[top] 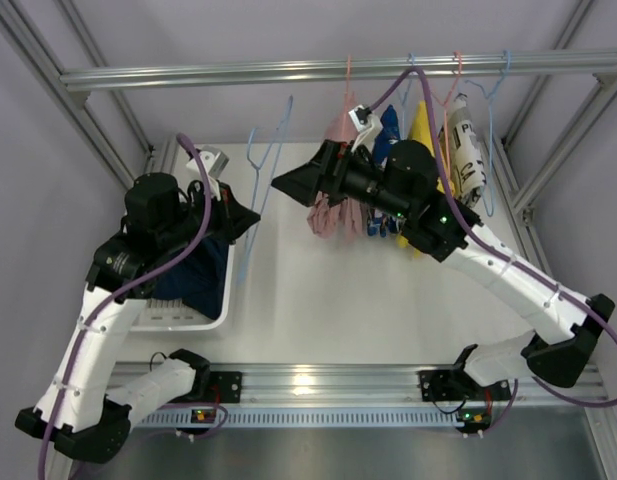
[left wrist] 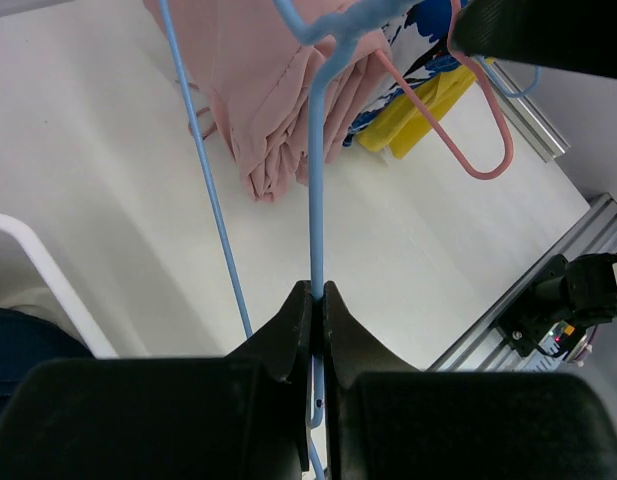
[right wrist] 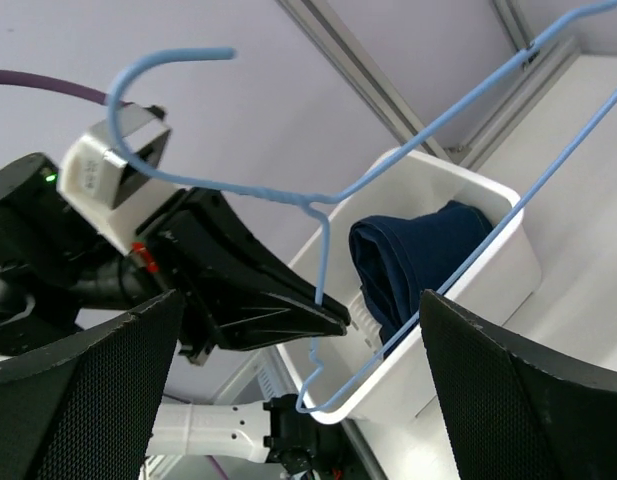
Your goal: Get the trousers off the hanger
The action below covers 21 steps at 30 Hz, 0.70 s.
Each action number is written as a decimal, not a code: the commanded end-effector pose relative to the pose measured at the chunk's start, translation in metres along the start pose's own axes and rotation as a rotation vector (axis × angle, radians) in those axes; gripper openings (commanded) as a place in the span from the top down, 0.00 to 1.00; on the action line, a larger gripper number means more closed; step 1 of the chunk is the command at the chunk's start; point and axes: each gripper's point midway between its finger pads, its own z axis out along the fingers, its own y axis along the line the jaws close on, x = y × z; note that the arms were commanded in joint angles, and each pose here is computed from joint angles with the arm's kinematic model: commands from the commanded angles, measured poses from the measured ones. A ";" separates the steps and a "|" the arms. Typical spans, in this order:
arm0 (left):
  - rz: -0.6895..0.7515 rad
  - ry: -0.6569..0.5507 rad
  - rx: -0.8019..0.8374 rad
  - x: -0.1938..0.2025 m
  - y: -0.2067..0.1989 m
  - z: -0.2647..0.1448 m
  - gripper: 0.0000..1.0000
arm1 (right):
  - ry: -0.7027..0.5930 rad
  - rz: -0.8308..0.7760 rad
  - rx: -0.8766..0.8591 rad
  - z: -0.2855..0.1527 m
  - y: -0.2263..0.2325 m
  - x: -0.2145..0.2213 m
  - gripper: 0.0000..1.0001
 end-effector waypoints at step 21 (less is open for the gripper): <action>-0.070 -0.198 -0.028 -0.123 0.023 0.090 1.00 | -0.289 -0.327 0.104 -0.108 -0.007 -0.087 0.01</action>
